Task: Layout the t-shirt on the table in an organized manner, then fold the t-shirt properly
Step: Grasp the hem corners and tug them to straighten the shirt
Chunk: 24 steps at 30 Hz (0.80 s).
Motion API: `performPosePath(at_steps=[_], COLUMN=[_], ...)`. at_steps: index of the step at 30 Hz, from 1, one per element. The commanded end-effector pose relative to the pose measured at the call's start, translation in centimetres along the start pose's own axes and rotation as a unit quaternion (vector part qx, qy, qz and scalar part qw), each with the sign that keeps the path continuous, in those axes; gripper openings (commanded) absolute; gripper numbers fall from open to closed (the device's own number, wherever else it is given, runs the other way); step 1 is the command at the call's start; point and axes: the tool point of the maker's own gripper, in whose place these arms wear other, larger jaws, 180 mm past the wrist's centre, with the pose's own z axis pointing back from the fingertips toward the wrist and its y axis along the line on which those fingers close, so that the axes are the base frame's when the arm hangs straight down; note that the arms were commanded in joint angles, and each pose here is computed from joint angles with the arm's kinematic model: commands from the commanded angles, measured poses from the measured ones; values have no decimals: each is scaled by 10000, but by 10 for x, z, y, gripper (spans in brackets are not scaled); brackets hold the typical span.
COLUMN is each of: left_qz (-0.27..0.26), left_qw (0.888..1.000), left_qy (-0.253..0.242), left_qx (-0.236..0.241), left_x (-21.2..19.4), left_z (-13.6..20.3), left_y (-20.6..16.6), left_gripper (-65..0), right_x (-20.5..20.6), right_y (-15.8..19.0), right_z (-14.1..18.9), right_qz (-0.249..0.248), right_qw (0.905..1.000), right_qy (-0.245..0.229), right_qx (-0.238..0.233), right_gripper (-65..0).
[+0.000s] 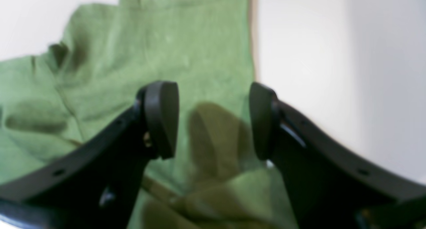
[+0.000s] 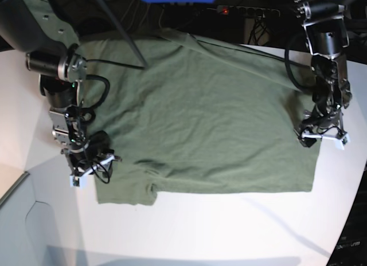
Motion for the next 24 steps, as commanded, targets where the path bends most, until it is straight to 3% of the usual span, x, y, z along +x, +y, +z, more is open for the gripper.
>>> performPosePath(at_steps=[1,10,14,16,21,24], left_qz=[-10,-19,-22,-22,-36,-36], left_qw=[9999,9999,9999,9999,9999,9999], left_qy=[55,46,47,47,60,60], left_qx=[108,117,110,110,96,96], left_x=[3,4,4,4,3,3], left_z=[1,1,1,1,1,1], left_y=[7,8,8,8,6,6], left_gripper=[-184,-184,-184,-184,-184,-184], right_x=[29,18,28,43,74,92], right_y=[1,-6,-46,-51,-44,-8], right_z=[-4,-1,4,3,0,-5], right_qz=[9,27,139,155,170,318], right_qw=[9994,9996,9941,9919,9910,9937], right_qy=[-353,-277,-364,-488,-785,-974], right_qx=[0,-104,-1013,-1164,-1073,-460], right_gripper=[-344,-341,-340,-340,-344,-353])
